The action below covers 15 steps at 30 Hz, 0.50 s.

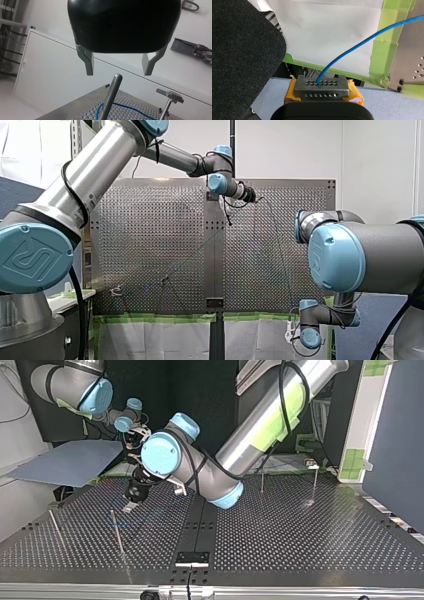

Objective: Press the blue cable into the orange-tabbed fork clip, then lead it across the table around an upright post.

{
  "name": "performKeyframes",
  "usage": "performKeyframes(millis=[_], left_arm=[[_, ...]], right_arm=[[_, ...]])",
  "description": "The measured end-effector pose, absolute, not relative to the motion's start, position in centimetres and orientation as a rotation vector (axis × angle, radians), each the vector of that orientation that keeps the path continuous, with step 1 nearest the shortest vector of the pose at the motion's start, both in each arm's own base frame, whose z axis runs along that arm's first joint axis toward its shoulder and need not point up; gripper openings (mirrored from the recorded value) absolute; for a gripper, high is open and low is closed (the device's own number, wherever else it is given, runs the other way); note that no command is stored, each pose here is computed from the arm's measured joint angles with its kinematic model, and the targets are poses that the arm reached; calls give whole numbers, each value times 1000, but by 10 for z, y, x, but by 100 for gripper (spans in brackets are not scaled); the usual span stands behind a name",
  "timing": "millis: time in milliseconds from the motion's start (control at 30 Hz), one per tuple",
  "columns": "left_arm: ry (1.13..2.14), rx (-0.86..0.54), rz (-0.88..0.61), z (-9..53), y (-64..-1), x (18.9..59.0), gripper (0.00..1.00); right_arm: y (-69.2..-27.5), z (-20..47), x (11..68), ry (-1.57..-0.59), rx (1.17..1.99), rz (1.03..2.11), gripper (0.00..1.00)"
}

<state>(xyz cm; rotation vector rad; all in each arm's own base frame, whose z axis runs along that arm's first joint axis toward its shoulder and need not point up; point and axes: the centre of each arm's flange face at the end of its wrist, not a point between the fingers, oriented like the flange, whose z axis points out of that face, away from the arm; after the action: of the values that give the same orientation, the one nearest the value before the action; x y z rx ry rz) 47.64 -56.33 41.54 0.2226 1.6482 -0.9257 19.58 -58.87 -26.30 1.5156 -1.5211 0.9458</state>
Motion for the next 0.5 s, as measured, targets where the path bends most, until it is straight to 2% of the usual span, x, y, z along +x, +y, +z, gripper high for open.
performKeyframes(millis=[500], left_arm=[[1637, 275, -883, 415, -568, 470, 95]], right_arm=[[-590, -263, 197, -1519, 1519, 950, 0]])
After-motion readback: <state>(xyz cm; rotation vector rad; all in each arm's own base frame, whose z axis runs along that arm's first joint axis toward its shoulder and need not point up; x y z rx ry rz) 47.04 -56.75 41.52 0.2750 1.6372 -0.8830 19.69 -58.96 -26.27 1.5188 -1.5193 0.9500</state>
